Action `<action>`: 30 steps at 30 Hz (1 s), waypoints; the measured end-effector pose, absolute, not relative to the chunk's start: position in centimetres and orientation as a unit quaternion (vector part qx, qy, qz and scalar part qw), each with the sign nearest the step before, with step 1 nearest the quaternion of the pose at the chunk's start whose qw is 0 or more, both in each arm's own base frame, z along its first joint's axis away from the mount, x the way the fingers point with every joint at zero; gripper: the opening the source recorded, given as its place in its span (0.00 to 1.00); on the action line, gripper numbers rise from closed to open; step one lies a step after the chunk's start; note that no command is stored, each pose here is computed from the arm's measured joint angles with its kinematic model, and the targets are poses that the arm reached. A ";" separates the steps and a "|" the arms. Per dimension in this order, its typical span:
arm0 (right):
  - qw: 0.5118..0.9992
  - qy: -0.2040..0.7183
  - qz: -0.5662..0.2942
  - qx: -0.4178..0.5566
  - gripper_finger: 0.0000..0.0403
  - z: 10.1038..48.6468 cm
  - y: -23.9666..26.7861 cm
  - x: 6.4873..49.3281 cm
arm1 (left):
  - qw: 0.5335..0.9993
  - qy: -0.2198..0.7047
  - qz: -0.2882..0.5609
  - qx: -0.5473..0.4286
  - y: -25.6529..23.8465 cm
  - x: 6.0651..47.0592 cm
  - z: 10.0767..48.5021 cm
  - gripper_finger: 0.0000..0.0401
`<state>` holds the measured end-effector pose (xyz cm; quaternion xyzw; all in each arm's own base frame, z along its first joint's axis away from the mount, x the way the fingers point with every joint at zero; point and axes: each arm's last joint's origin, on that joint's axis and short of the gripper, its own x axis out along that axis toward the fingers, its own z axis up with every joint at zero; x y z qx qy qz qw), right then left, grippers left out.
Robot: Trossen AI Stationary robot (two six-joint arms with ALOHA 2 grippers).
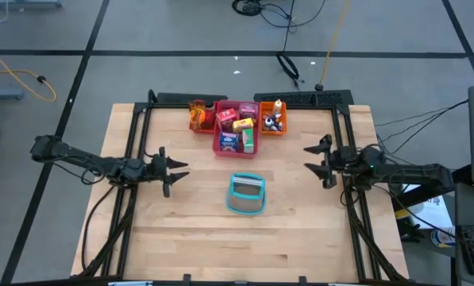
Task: Pick & Place Kitchen Items
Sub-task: Return to Home Position
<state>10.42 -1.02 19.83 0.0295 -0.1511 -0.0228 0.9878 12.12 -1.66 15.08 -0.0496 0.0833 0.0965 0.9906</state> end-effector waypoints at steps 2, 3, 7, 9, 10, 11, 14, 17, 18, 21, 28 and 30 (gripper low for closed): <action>0.982 -0.185 -0.021 0.026 0.63 20.4 -1.0 9.8 | 0.991 0.083 0.096 -0.050 -1.7 12.1 15.1 0.39; 0.980 -0.197 -0.020 0.025 0.63 20.6 -0.9 9.5 | 0.991 0.084 0.097 -0.049 -1.7 12.1 15.1 0.39; 0.970 -0.243 -0.018 0.021 0.63 21.2 -0.8 8.5 | 0.991 0.084 0.097 -0.049 -1.7 12.1 15.1 0.39; 0.968 -0.251 -0.018 0.020 0.63 21.4 -0.8 8.4 | 0.991 0.084 0.096 -0.049 -1.7 12.1 15.1 0.39; 0.965 -0.261 -0.017 0.020 0.63 21.6 -0.8 8.4 | 0.991 0.084 0.096 -0.049 -1.7 12.1 15.1 0.39; 0.962 -0.270 -0.017 0.019 0.63 21.7 -0.8 8.3 | 0.991 0.084 0.096 -0.049 -1.7 12.1 15.1 0.39; 0.964 -0.264 -0.017 0.019 0.63 21.6 -0.8 8.3 | 0.991 0.085 0.096 -0.049 -1.7 12.1 15.1 0.39; 0.963 -0.269 -0.017 0.019 0.63 21.7 -0.8 8.3 | 0.991 0.085 0.096 -0.049 -1.7 12.1 15.1 0.39; 0.965 -0.262 -0.017 0.019 0.63 21.6 -0.8 8.4 | 0.991 0.085 0.096 -0.049 -1.7 12.1 15.1 0.39; 0.967 -0.255 -0.017 0.020 0.63 21.5 -0.8 8.5 | 0.991 0.085 0.096 -0.049 -1.7 12.1 15.1 0.39; 0.966 -0.256 -0.018 0.020 0.63 21.5 -0.8 8.5 | 0.990 0.085 0.096 -0.049 -1.7 12.1 15.1 0.39; 0.966 -0.255 -0.018 0.020 0.63 21.5 -0.8 8.5 | 0.990 0.085 0.096 -0.049 -1.7 12.1 15.1 0.39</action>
